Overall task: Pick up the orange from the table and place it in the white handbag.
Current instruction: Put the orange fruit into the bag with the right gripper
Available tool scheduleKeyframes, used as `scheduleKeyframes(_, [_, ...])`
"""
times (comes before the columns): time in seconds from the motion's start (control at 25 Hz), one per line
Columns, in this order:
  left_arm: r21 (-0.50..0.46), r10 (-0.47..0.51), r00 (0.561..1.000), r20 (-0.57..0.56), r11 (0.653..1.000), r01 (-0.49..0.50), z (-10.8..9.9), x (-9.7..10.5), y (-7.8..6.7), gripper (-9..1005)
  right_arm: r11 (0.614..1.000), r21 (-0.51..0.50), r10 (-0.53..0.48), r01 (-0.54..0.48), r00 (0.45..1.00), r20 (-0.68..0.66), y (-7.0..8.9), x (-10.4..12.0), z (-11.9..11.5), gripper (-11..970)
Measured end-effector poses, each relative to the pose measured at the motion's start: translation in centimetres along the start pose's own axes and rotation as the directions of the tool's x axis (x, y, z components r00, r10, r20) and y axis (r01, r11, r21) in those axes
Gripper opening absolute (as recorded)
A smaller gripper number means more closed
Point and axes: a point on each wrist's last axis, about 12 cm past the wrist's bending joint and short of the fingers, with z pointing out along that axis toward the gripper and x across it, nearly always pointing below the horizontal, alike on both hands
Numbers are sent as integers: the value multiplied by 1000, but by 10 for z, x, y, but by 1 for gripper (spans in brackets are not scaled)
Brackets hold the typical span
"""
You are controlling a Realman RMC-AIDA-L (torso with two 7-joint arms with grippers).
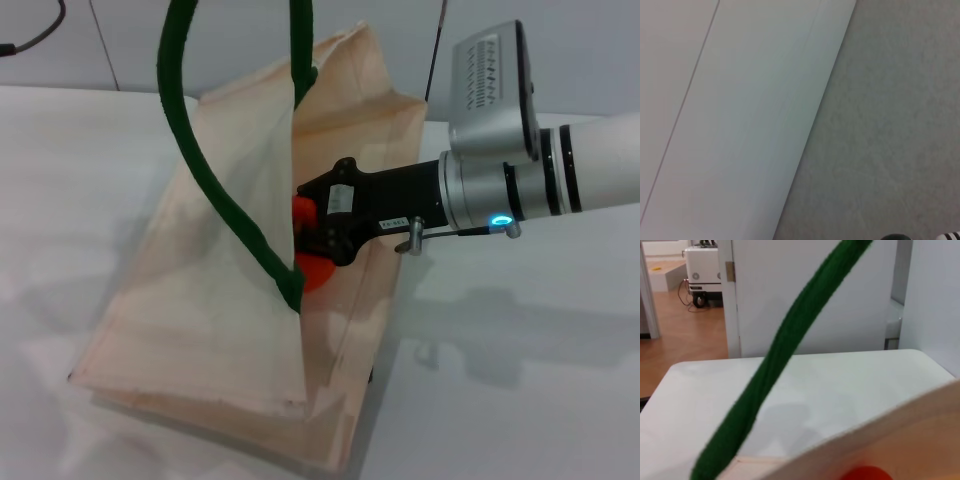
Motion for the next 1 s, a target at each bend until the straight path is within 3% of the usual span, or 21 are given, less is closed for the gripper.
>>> scheduleKeyframes(0.2, [0, 0, 1000, 0, 1000, 0, 0, 1, 0, 147, 1000, 12, 7, -7, 1000, 0, -1, 0, 1, 173])
scheduleKeyframes(0.88, [-5, 2, 1000, 5, 1000, -2, -1, 2, 0, 149, 998, 61, 35, -34, 999, -14, -5, 5, 0, 849])
scheduleKeyframes(1.0, [-5, 2, 1000, 5, 1000, -2, -1, 1, 0, 149, 997, 67, 36, -35, 999, -15, -6, 7, -2, 865])
